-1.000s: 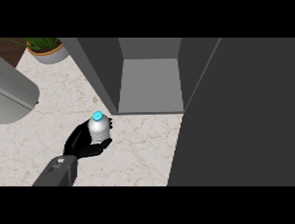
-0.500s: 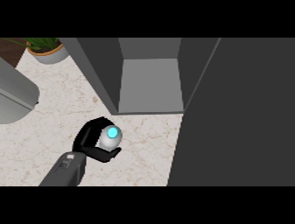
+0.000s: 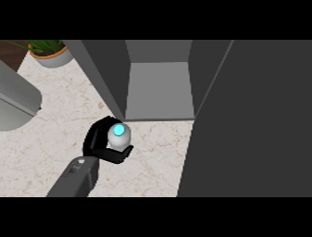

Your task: Pick up the bottled water, place it into the cabinet and close the cabinet

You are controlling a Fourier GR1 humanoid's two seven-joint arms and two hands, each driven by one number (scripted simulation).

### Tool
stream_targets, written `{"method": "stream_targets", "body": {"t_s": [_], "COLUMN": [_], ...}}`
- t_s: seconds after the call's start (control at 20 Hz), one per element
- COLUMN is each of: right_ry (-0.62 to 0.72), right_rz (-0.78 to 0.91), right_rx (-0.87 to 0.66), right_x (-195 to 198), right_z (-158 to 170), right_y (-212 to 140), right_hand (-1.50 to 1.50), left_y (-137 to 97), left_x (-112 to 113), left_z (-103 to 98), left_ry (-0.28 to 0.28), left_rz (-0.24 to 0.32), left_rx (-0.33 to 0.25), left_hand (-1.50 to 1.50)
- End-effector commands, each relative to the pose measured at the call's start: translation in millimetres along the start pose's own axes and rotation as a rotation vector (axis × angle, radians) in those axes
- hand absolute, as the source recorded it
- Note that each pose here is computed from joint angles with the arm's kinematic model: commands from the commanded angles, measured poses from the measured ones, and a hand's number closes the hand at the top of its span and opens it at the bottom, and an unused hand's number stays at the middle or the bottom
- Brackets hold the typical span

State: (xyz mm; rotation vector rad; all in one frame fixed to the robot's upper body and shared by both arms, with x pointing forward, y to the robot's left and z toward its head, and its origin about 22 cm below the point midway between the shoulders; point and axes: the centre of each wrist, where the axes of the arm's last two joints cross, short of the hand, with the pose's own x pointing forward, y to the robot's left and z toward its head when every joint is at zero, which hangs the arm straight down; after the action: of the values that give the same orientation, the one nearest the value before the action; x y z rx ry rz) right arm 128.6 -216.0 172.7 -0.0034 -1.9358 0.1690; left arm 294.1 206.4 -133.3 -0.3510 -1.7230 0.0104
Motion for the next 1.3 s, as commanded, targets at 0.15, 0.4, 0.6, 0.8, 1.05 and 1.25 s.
{"method": "stream_targets", "body": {"t_s": [0.15, 0.4, 0.6, 0.8, 1.05, 1.25], "right_ry": [-0.018, -0.014, -0.023, -0.024, -0.042, -0.015], "right_rz": [-0.045, -0.035, -0.045, -0.028, -0.058, -0.046], "right_rx": [0.000, -0.045, -0.049, -0.069, -0.055, -0.040], "right_x": [18, 9, -1, 6, -18, -14], "right_z": [11, 10, 9, 11, 4, 7], "right_y": [-26, -39, -45, -52, -59, -64], "right_hand": [-1.50, -1.50, -1.50, -1.50, -1.50, -1.50], "left_y": [-20, -40, -53, -62, -79, -88], "left_x": [16, 28, 40, 48, 59, 67], "left_z": [-33, -56, -74, -79, -93, -99], "left_ry": [-0.055, -0.050, -0.075, -0.052, -0.071, -0.088], "left_rz": [0.098, 0.099, 0.113, 0.100, 0.072, 0.074], "left_rx": [-0.009, -0.009, -0.005, 0.005, 0.003, 0.029], "left_hand": [1.50, 1.50, 1.50, 1.50, 1.50, 1.50]}}
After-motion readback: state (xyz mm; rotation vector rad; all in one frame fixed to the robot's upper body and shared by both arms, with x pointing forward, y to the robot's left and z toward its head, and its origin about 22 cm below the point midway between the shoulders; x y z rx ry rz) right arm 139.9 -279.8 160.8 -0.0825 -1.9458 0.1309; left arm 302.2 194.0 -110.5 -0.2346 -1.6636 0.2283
